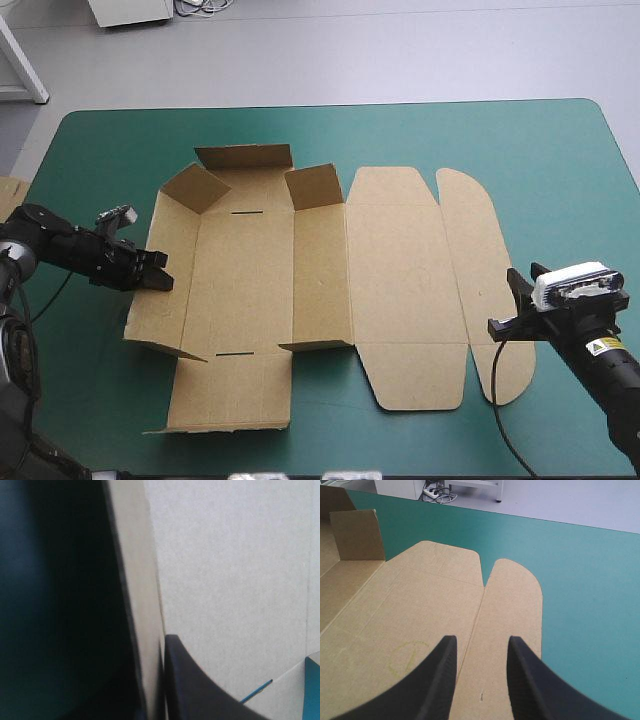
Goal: Fold the box
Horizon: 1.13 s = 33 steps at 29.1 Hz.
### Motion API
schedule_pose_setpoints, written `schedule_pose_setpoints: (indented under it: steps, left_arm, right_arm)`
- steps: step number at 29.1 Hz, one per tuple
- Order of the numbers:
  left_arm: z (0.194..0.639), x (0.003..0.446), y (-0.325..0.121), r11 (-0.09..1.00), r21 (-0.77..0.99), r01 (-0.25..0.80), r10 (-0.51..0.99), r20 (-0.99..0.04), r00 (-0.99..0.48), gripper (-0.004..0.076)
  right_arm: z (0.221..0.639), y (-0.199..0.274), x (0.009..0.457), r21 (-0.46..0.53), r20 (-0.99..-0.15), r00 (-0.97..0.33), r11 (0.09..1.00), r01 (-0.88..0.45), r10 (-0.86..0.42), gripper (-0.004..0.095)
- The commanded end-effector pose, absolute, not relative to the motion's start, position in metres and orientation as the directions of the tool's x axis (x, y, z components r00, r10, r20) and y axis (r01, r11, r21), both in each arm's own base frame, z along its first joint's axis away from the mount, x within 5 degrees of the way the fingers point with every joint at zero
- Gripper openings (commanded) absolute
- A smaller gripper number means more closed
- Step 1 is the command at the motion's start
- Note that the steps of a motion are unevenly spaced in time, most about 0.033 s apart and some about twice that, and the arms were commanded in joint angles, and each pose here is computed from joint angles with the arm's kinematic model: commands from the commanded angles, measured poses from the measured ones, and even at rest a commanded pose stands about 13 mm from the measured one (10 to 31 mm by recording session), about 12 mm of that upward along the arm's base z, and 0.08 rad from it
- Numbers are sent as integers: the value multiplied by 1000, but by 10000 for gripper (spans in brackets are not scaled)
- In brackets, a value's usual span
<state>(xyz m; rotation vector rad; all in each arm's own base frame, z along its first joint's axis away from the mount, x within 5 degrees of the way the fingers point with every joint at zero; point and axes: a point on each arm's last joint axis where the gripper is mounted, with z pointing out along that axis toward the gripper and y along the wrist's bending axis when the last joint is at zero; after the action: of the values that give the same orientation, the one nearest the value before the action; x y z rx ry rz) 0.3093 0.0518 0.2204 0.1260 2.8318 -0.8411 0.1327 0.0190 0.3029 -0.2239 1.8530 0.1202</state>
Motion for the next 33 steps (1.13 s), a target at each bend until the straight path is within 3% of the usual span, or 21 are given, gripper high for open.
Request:
schedule_pose_setpoints:
  steps: [1,10,19,25,33]
  left_arm:
    - [242,310,40,821,-539,187,39,-274,-961,-10]
    - [260,328,8,837,-447,315,108,-431,-896,-10]
    - [336,353,-17,823,-278,496,230,-634,-738,-10]
    - [370,357,-33,792,-108,600,402,-647,-648,-10]
    - [390,369,-55,749,32,662,518,-651,-555,-10]
  right_arm:
    - [318,16,135,-44,-976,-201,983,-179,-80,327]
    - [327,14,136,-81,-982,-157,984,-156,-105,327]
    - [355,13,135,-117,-990,-67,983,-138,-127,327]
    - [355,13,135,-117,-990,-67,983,-139,-128,327]
    - [359,13,134,-121,-990,-59,983,-141,-131,327]
